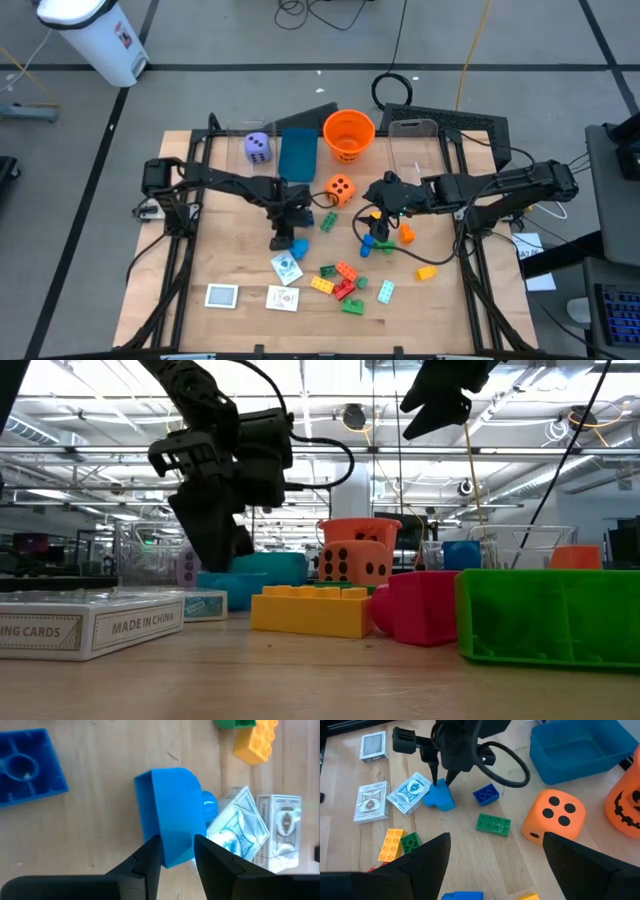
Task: Pick & Place Toys
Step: Put the blue game piece into the right transparent bin
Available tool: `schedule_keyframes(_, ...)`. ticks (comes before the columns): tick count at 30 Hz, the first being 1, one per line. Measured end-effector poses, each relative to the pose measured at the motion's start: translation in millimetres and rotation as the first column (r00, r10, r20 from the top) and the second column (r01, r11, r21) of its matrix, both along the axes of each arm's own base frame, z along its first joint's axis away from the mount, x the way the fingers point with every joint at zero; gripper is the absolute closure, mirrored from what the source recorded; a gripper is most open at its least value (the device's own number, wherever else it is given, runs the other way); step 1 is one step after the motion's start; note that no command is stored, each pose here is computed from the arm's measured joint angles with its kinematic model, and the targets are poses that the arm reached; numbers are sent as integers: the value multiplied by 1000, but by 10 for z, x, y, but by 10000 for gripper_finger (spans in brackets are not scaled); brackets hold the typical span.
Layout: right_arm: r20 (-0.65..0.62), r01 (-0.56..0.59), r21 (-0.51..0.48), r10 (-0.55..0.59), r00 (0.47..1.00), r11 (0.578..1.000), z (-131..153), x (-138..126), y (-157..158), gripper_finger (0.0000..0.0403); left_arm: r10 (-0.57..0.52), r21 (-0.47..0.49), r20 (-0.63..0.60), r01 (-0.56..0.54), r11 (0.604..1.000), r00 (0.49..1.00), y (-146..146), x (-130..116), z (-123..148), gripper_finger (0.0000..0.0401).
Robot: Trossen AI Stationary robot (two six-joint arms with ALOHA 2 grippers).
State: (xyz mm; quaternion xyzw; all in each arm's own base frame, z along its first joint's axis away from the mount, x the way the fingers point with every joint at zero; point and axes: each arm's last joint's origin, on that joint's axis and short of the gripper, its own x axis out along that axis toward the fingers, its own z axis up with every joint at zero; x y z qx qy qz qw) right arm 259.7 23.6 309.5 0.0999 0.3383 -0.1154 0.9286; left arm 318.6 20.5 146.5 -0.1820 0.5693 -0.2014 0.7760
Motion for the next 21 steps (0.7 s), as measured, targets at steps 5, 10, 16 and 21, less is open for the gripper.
schedule_keyframes(5, -1, -1, -1, 1, 1000, 1000, -1, -1, 0, 94, -5, -78, -58, 1, 997, 998, -88, 22, -118, 279)
schedule_keyframes(10, -1, -3, -3, 3, 1000, 1000, 0, 0, 0, 94, -17, -110, -68, 9, 994, 998, -120, 30, -155, 279)
schedule_keyframes(16, -1, -3, -3, 3, 1000, 1000, 0, 0, 0, 94, -3, -117, -53, -3, 993, 999, -113, 52, -151, 279)
schedule_keyframes(21, -1, -2, -2, 2, 1000, 1000, 0, 0, 0, 94, 11, -122, -12, -12, 992, 1000, -111, 99, -138, 292)
